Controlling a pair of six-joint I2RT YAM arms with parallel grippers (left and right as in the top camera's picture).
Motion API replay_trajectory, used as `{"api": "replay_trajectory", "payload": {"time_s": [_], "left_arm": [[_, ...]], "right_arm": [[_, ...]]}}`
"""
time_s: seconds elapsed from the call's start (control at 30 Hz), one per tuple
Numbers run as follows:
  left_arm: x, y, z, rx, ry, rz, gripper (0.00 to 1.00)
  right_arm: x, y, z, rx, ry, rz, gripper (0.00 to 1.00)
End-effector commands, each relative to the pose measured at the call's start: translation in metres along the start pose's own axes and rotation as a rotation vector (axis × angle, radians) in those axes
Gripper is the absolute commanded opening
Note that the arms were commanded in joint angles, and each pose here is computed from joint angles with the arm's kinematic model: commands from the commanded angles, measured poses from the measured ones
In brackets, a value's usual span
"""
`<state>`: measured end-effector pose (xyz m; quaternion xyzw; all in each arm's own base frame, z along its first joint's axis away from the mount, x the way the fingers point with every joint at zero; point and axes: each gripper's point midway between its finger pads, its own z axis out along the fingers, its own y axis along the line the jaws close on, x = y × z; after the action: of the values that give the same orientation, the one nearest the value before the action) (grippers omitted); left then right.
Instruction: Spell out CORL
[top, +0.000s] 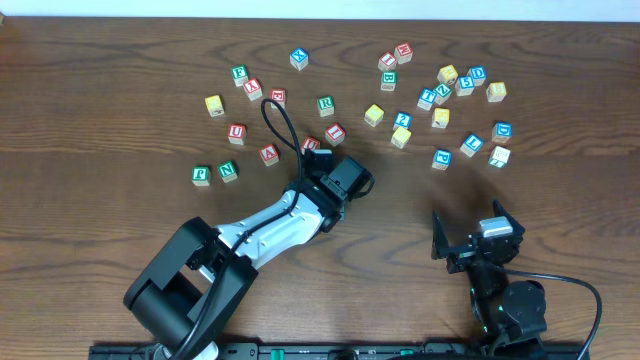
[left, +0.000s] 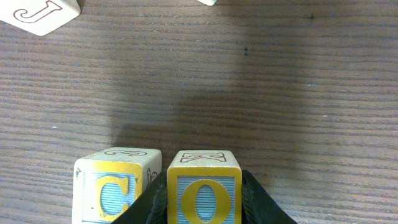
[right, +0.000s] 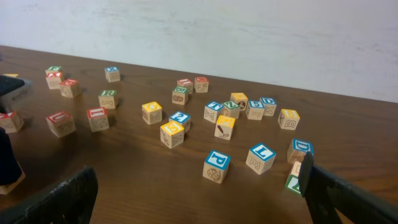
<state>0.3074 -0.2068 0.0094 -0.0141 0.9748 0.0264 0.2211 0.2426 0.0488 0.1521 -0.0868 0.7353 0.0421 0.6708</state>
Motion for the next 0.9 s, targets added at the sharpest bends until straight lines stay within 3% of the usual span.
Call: {"api": "replay_trajectory", "payload": {"time_s": [0.0, 0.5, 0.57, 0.87], "left_arm": [[0.0224, 0.0045, 0.0122, -0.017, 0.083, 0.015, 0.09], [0.0243, 0.0063, 0.0120, -0.024, 0.091, 0.018, 0.10], [0.0243, 0.0063, 0.0120, -0.024, 0.091, 0.018, 0.22], [0.0242, 0.0062, 0.0120, -0.024, 0.090, 0.018, 0.29]], "right_arm": [[0.0004, -0.0017, -0.0002, 0.008, 0.000, -0.012, 0.99], [0.0004, -0.0017, -0.0002, 0.007, 0.000, -0.011, 0.99], [0.0004, -0.0017, -0.0002, 0.007, 0.000, -0.012, 0.99], [0.0004, -0.0017, -0.0002, 0.007, 0.000, -0.011, 0.99]]}}
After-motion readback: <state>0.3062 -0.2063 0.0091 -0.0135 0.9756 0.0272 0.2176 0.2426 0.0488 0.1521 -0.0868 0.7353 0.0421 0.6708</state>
